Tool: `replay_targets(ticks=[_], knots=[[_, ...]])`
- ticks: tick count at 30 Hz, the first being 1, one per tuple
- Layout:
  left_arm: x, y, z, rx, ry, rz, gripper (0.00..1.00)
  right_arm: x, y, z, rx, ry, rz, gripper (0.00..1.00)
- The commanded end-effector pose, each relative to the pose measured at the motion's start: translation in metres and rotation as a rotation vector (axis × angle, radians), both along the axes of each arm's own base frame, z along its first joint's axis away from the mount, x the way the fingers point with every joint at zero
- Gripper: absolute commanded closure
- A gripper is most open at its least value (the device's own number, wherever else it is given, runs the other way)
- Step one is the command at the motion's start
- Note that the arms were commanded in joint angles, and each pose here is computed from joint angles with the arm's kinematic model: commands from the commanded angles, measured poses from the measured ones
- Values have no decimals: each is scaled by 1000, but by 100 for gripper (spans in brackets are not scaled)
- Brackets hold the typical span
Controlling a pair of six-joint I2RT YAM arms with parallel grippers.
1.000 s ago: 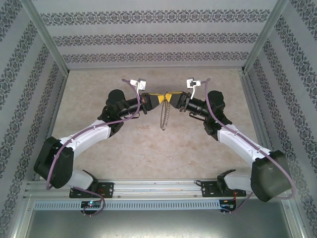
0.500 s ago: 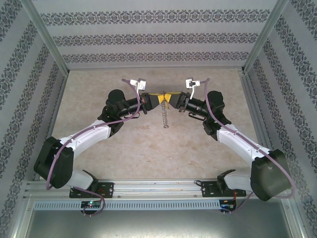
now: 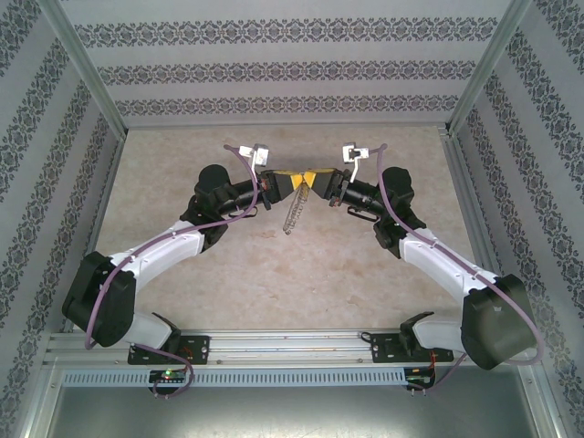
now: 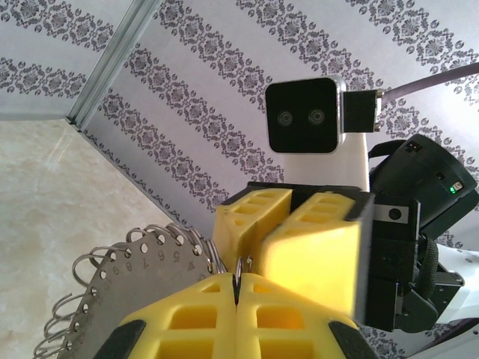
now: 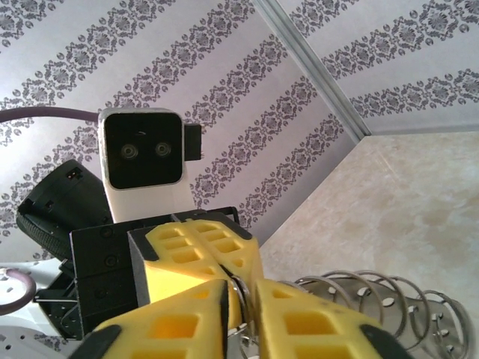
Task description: Put the keys on the keyring
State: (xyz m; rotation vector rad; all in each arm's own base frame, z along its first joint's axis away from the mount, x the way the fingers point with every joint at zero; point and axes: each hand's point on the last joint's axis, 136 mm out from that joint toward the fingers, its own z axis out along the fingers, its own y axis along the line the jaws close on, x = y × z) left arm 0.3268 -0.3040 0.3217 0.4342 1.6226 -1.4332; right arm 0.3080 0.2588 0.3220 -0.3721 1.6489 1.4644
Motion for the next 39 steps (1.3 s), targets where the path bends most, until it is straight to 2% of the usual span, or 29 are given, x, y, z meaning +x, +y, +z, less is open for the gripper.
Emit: replay_targets(ticks=[1, 4, 11, 13, 17, 25, 35, 39], knots=[[-5, -4, 21, -45, -72, -15, 100, -10, 8, 9, 13, -43, 60, 83], [-5, -4, 21, -46, -70, -14, 100, -10, 8, 8, 12, -42, 63, 100], [-5, -5, 20, -40, -72, -19, 100, -8, 5, 7, 3, -58, 46, 100], [-6, -5, 20, -28, -79, -22, 85, -8, 2, 6, -2, -63, 43, 100], [-5, 4, 18, 43, -106, 25, 64, -6, -6, 7, -20, -78, 33, 100], [-7, 20, 22, 207, -142, 50, 51, -9, -13, 3, -87, -134, 82, 100], [-15, 15, 4, 351, -88, -121, 48, -13, -14, -5, -128, -160, 174, 100], [-16, 8, -3, 346, -59, -188, 55, -13, -12, -7, -131, -149, 202, 100]])
